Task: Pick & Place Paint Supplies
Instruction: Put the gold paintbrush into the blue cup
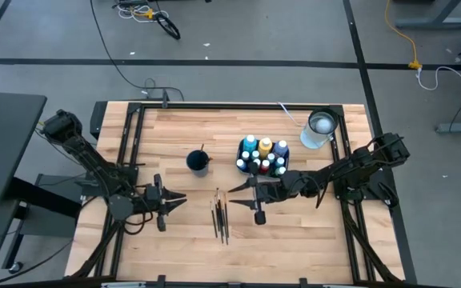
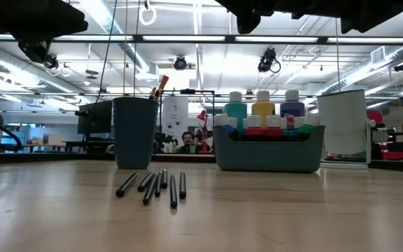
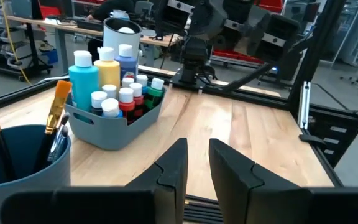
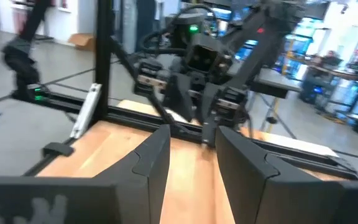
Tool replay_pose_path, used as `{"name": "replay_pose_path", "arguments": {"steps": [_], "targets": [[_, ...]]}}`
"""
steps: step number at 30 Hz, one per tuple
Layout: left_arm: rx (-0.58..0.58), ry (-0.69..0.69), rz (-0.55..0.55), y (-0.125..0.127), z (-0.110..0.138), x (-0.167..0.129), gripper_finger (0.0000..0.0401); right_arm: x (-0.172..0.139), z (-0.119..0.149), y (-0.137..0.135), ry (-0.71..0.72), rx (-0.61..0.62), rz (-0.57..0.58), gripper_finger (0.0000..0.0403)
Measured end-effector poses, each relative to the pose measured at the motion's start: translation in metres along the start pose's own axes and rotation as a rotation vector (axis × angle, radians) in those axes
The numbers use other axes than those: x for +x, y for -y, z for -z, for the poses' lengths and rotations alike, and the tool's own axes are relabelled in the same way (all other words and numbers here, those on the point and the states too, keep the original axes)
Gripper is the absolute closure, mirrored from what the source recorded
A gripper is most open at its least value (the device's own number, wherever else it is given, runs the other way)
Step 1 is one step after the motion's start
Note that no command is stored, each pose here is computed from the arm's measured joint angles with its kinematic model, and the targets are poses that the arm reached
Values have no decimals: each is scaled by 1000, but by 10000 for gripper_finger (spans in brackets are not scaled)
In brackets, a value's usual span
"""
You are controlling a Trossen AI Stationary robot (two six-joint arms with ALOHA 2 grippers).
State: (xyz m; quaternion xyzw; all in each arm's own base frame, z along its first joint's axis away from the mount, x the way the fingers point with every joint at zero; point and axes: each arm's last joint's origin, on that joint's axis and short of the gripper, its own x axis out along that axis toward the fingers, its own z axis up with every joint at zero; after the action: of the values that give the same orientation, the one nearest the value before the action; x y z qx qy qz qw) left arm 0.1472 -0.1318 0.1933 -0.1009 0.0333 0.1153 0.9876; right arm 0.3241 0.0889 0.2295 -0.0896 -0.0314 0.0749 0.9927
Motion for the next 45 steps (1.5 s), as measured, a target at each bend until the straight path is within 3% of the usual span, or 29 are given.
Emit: {"name": "replay_pose_path", "arguments": {"steps": [5, 38, 45], "targets": [[3, -1, -2, 0, 0, 0, 329, 0, 1, -3, 2, 27, -91, 268], [4, -1, -4, 0, 0, 0, 329, 1, 0, -3, 3, 83, -88, 268], [-11, -1, -4, 0, 0, 0, 329, 29, 0, -8, -160, -48, -177, 268]]}}
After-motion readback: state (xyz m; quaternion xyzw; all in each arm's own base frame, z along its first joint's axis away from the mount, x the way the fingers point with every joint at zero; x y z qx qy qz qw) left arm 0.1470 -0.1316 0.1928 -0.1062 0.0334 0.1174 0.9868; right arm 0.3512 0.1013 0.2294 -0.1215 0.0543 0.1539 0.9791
